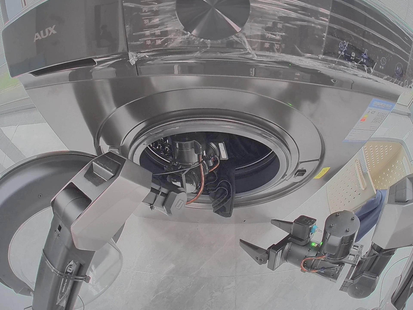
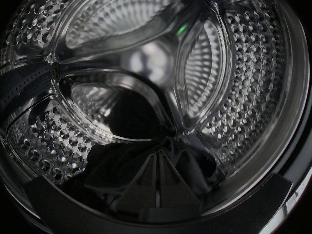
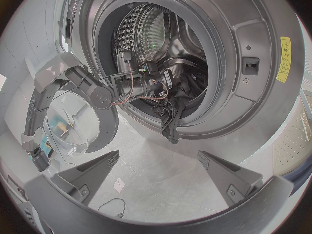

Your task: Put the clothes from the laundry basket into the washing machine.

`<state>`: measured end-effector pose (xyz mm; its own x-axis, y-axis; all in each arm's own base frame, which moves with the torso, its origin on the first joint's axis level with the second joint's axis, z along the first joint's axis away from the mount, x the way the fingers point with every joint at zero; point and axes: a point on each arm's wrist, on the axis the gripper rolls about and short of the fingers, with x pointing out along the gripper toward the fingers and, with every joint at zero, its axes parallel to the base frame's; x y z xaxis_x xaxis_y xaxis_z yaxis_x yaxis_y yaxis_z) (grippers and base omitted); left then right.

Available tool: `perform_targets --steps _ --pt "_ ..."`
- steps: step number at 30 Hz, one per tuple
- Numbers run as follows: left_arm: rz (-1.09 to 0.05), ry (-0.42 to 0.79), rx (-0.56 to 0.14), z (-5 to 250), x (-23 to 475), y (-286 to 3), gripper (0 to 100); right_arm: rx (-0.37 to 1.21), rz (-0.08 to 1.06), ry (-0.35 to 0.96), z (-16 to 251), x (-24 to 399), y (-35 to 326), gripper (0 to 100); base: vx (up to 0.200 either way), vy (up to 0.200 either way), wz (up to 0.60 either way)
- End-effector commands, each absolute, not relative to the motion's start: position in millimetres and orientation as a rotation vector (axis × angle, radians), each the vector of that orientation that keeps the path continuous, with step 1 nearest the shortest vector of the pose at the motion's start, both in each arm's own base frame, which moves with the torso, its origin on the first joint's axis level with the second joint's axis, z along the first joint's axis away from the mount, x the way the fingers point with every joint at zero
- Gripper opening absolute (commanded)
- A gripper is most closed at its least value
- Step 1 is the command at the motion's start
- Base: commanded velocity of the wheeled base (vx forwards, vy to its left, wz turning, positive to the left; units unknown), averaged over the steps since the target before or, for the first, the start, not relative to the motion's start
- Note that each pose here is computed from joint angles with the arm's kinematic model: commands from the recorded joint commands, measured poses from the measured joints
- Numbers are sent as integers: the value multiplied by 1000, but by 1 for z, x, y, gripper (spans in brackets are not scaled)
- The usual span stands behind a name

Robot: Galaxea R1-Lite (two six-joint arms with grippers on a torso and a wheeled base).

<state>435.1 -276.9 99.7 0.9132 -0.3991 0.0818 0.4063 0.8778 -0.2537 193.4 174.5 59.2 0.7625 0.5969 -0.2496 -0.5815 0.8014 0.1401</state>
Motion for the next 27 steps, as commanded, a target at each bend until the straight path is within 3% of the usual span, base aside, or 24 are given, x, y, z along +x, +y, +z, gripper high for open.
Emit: perform_targets --steps 1,9,10,16,20,27 --pt "-393 -94 -328 104 449 -281 0 58 642 285 60 194 175 100 0 0 0" --pt "-383 -102 -331 108 448 -280 0 59 642 285 60 194 175 100 0 0 0" --pt "-386 -95 -329 108 444 -281 100 58 642 285 60 194 175 100 0 0 0" --pt "-403 9 -286 116 414 -267 100 58 642 288 60 193 175 100 0 0 0" --pt "-484 147 -234 106 383 -262 100 56 642 287 60 194 175 100 0 0 0" --pt "-509 215 -159 86 367 -265 100 56 642 289 59 193 175 100 0 0 0"
